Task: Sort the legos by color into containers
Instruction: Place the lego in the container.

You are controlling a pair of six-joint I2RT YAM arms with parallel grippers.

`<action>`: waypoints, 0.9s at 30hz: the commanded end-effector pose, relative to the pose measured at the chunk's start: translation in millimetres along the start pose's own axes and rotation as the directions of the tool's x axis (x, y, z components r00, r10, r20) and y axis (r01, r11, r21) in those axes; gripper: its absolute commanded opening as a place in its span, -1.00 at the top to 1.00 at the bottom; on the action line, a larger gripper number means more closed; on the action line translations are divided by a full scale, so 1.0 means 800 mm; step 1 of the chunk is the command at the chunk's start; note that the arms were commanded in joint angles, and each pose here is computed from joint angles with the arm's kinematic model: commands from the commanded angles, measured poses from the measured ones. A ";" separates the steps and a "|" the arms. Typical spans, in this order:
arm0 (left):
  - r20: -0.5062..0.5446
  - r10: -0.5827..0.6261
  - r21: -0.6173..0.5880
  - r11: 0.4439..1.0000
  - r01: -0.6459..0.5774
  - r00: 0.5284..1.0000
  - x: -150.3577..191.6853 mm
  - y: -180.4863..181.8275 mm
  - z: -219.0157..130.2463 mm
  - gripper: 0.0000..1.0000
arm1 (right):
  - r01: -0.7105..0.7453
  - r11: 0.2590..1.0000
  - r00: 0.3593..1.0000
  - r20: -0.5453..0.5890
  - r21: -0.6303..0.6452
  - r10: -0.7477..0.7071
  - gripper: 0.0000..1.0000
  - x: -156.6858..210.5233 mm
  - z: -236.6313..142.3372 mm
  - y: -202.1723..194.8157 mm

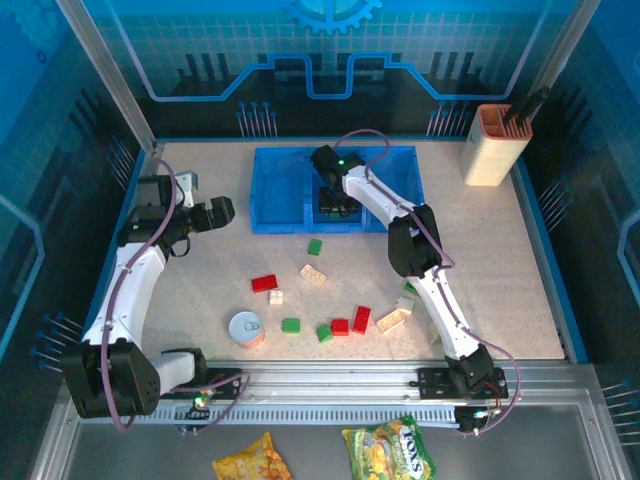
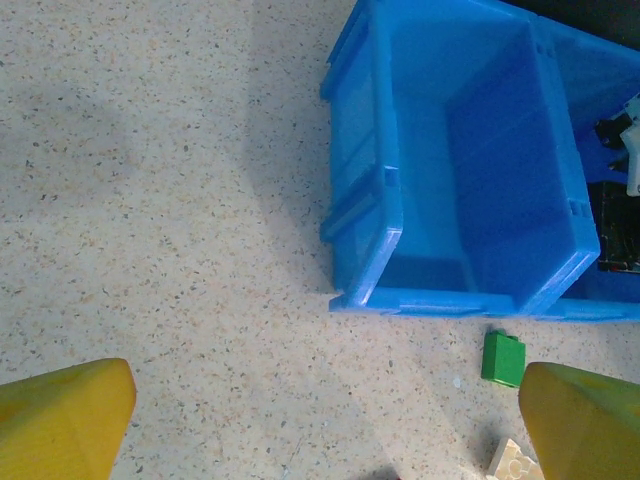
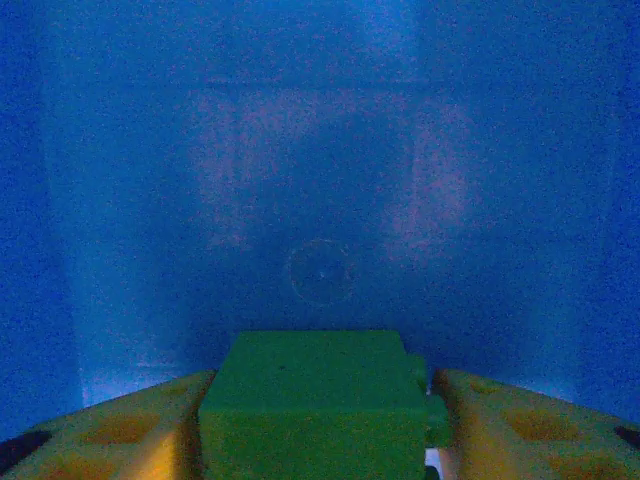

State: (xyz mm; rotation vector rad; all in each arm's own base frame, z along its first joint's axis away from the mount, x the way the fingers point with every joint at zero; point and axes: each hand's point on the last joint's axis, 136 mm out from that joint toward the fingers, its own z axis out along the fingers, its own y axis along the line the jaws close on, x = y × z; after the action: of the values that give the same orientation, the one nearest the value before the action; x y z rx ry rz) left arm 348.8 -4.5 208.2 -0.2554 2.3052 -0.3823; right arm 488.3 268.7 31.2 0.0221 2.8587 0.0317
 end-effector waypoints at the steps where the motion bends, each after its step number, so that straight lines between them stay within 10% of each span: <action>1: 0.012 0.009 0.009 1.000 -0.009 1.000 0.002 0.000 -0.007 -0.98 | -0.013 1.000 0.999 0.036 -0.016 0.014 -0.18 -0.014 -0.034 -0.001; 27: 0.007 0.010 0.010 1.000 -0.010 1.000 0.002 0.000 -0.006 -0.98 | 0.346 0.937 0.937 0.066 -0.052 -0.342 -0.14 0.023 -0.141 0.013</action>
State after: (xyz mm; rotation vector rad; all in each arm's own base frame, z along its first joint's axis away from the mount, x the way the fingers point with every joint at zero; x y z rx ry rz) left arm 347.4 -4.7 211.5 -0.2521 2.2950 -0.3812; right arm 459.9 274.5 113.9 -0.3195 2.7744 0.0452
